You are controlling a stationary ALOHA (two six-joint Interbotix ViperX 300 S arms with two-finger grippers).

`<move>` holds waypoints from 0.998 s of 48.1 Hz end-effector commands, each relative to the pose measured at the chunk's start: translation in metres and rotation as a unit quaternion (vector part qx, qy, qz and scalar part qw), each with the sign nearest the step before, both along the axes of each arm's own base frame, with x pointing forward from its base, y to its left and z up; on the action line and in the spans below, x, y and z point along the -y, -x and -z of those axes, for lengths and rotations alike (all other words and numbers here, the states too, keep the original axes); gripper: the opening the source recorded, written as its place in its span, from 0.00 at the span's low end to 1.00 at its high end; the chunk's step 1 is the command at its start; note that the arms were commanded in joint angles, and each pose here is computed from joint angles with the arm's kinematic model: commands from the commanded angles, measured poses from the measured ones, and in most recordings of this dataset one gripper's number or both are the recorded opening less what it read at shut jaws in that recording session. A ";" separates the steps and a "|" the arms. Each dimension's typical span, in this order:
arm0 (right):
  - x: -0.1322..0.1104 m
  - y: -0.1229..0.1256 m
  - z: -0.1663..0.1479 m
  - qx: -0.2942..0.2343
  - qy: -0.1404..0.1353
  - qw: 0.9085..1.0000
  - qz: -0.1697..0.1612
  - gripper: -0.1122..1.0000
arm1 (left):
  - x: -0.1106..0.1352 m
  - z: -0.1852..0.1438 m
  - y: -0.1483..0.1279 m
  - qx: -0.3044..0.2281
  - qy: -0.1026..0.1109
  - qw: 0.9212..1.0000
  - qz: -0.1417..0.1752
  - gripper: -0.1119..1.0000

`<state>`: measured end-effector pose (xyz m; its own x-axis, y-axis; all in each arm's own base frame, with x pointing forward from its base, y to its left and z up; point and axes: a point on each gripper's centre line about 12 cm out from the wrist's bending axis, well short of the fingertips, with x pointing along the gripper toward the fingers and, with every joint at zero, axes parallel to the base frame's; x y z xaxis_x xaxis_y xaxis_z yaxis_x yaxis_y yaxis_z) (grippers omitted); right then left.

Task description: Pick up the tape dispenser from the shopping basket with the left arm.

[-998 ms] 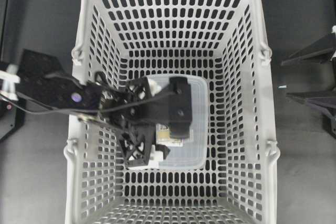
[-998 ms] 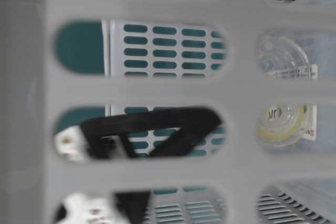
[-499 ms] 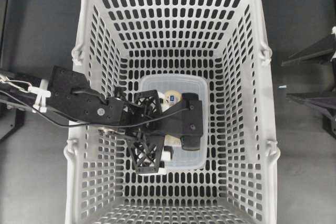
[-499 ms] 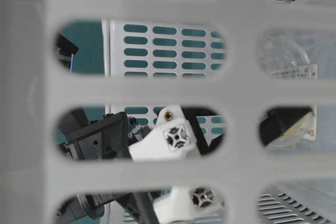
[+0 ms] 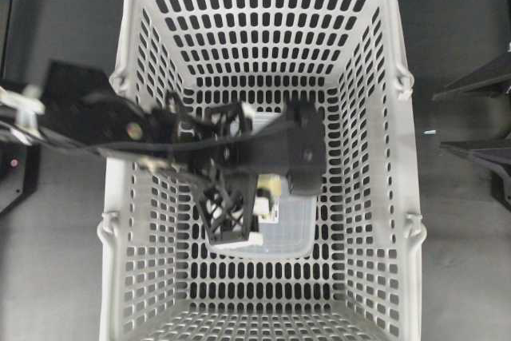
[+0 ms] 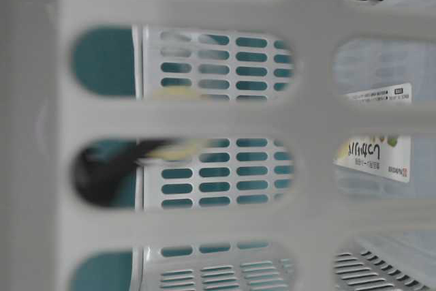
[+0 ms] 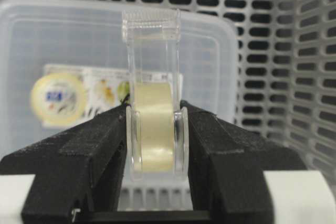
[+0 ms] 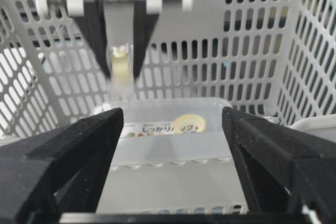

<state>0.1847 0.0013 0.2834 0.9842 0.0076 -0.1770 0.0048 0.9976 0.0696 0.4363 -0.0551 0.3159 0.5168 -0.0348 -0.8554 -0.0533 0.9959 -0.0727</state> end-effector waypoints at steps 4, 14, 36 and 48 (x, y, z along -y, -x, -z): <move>0.000 -0.001 -0.005 0.008 -0.002 1.000 0.000 0.76 | 0.001 -0.064 0.007 0.034 0.003 0.999 0.000 0.37; 0.000 -0.001 -0.004 0.008 -0.002 1.000 0.000 0.76 | 0.001 -0.061 0.007 0.027 0.002 1.000 0.001 0.37; 0.000 -0.001 -0.004 0.008 -0.002 1.000 0.001 0.76 | 0.002 -0.054 0.009 0.015 0.000 1.000 0.001 0.37; 0.000 -0.001 -0.004 0.008 -0.003 1.000 0.001 0.76 | 0.002 -0.054 0.010 0.014 0.000 1.000 0.002 0.37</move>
